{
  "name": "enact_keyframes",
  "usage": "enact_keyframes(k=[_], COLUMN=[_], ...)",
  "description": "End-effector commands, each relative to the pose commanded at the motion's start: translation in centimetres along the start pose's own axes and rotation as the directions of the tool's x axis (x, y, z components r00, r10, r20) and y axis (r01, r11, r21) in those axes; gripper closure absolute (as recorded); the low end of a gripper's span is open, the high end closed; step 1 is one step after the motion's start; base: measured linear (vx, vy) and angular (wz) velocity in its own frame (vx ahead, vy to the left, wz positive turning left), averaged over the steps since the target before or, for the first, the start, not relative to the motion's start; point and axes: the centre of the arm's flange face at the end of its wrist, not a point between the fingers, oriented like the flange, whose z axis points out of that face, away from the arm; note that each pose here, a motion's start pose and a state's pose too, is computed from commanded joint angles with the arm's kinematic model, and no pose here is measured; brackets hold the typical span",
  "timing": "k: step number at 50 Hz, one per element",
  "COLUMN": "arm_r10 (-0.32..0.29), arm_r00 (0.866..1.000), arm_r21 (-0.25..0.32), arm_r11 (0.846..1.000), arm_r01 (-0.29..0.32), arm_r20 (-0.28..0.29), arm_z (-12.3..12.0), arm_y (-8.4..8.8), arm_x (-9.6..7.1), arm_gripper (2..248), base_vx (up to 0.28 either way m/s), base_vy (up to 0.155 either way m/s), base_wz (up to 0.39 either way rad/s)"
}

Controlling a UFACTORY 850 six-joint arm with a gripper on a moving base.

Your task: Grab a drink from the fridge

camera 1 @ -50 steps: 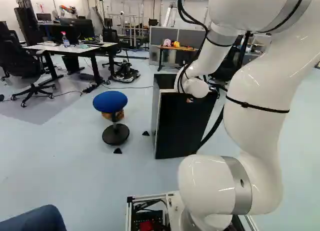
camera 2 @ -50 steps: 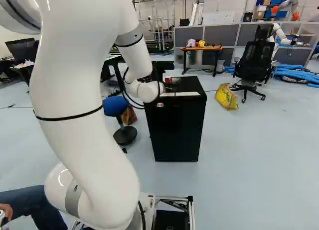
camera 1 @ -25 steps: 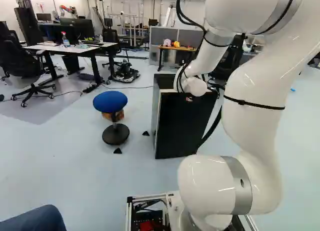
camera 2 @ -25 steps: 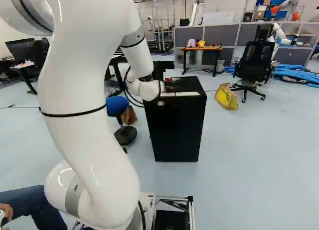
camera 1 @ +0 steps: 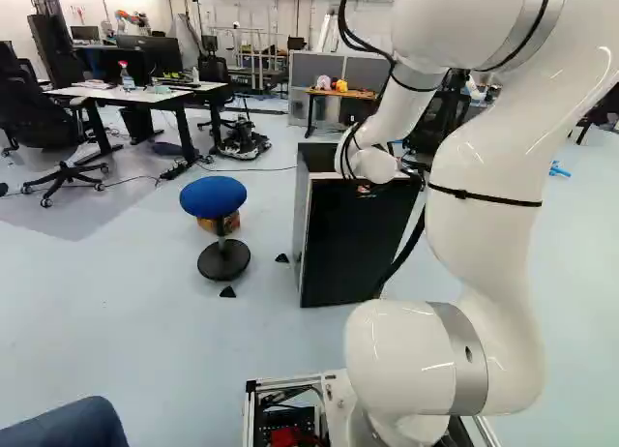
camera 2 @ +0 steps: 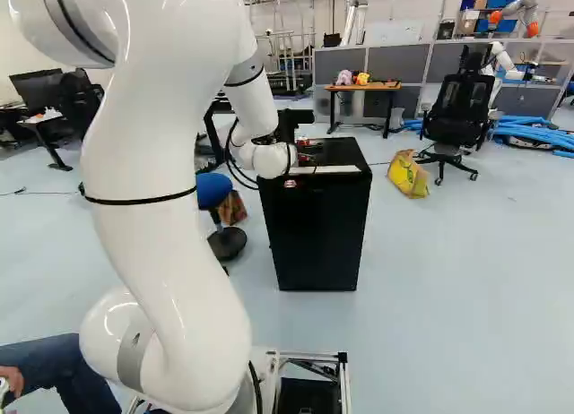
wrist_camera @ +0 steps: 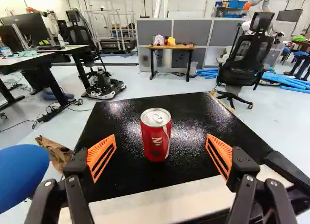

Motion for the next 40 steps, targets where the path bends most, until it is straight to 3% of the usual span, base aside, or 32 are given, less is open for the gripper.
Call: enact_keyframes(k=[40], arm_r10=[-0.002], arm_r00=[1.000], arm_r21=[0.006], arm_r11=[1.000], arm_r01=[0.001], arm_r20=[0.028], arm_z=[2.6], arm_y=[-0.3], arm_x=[0.0], arm_gripper=[3], base_vx=[0.000], base_vy=[0.000], base_wz=[0.000])
